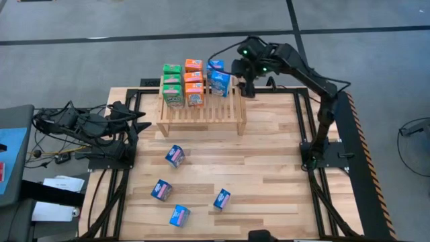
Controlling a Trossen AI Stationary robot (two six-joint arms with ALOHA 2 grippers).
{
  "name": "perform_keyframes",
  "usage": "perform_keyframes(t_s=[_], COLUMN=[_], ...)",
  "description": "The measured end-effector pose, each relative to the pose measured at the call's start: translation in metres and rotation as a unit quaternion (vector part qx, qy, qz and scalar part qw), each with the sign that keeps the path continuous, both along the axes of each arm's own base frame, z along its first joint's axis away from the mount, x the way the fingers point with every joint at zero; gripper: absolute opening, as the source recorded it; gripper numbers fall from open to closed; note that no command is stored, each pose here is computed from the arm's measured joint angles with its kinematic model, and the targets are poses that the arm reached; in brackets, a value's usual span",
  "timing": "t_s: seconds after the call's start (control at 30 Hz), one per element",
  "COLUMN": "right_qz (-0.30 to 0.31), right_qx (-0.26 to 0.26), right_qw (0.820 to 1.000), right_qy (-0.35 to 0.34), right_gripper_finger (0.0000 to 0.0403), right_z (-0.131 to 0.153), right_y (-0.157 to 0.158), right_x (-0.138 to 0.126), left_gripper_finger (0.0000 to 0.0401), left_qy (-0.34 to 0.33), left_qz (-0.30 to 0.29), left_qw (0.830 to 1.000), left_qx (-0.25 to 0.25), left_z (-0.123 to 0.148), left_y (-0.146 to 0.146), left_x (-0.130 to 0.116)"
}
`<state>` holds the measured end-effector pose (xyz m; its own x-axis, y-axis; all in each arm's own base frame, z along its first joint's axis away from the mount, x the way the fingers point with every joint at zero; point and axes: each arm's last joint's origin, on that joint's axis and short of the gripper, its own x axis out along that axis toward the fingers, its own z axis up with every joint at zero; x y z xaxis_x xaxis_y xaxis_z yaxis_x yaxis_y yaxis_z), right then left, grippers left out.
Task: Stack cereal on shelf
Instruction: Put the top light blue cereal box on the shelf aligned with the other light blue cereal box
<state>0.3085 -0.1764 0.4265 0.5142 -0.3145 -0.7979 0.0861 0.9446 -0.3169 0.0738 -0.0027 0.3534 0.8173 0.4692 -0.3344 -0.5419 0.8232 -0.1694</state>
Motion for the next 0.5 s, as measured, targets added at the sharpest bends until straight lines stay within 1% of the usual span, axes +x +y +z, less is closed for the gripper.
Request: perform_keyframes(t_s=[0.1, 0.2, 0.27, 0.33, 0.37, 0.4, 0.5], right_qz=[0.004, 0.008, 0.027, 0.051, 0.051, 0.041, -0.001], right_qx=[0.037, 0.052, 0.085, 0.114, 0.117, 0.117, 0.12], right_qw=[0.999, 0.998, 0.996, 0.99, 0.987, 0.985, 0.981], right_qy=[0.013, 0.017, -0.012, -0.069, -0.1, -0.123, -0.151], right_gripper_finger=[0.0232, 0.015, 0.0087, 0.0029, 0.0017, 0.0016, 0.0032], right_z=[-0.009, -0.023, -0.031, -0.029, -0.024, -0.021, -0.023], right_y=[0.0, -0.007, -0.013, -0.018, -0.02, -0.022, -0.023], right_x=[-0.004, 0.0, 0.0, -0.005, -0.01, -0.018, -0.036], left_gripper_finger=[0.025, 0.025, 0.025, 0.025, 0.025, 0.025, 0.025], left_qy=[0.002, 0.009, 0.009, 0.008, 0.008, 0.007, 0.007], left_qz=[0.0, 0.002, 0.003, 0.003, 0.004, 0.007, 0.01], left_qw=[1.0, 1.0, 1.0, 1.0, 1.0, 1.0, 1.0], left_qx=[0.001, -0.001, -0.003, -0.003, -0.003, -0.002, 0.0], left_z=[0.0, -0.002, -0.002, -0.002, -0.002, -0.002, -0.002], left_y=[0.0, 0.0, 0.0, 0.0, 0.0, 0.001, 0.001], left_x=[0.0, -0.001, -0.001, -0.001, -0.001, -0.001, -0.001])
